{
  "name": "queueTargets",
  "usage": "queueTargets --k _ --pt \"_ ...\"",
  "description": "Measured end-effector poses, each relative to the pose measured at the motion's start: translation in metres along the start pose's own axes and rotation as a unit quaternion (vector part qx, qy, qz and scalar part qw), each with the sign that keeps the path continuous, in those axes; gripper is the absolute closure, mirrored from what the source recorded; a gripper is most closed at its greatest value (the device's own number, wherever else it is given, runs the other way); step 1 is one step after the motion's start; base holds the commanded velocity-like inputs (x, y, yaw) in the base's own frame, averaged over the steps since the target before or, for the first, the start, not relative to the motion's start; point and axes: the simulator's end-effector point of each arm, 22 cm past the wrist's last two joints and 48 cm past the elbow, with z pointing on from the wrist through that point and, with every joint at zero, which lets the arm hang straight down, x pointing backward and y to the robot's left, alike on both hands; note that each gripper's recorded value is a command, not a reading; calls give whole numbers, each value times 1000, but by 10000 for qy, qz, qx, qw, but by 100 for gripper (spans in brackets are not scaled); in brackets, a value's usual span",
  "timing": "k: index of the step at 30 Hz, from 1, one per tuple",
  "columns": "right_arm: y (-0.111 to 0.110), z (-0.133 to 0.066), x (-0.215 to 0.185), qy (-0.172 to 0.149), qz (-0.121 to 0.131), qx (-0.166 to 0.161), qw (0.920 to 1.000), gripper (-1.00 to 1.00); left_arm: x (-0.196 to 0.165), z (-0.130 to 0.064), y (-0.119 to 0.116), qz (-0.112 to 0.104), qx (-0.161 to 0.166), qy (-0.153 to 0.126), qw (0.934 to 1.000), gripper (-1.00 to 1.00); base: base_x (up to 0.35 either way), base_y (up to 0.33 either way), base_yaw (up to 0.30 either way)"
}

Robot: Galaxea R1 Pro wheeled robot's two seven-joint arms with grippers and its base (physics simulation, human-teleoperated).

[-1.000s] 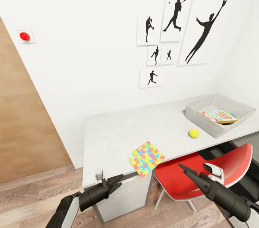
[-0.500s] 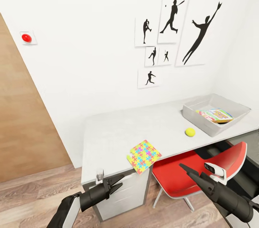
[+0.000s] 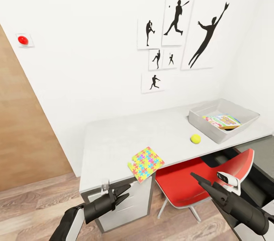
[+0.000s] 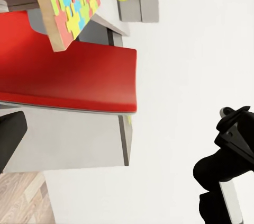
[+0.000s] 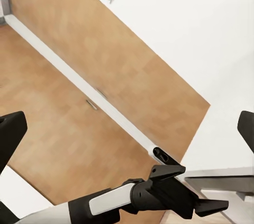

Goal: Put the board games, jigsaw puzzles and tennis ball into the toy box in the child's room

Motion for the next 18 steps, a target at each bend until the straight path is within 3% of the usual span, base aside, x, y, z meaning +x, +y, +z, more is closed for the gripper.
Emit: queueTargets --k 8,18 --pt "0 0 0 2 -2 7 10000 -100 0 0 1 -5 -29 -5 10000 -100 -2 -8 0" --pt "-14 -15 -9 -142 -38 148 9998 -100 -3 -3 33 3 -453 -38 9990 -100 0 0 0"
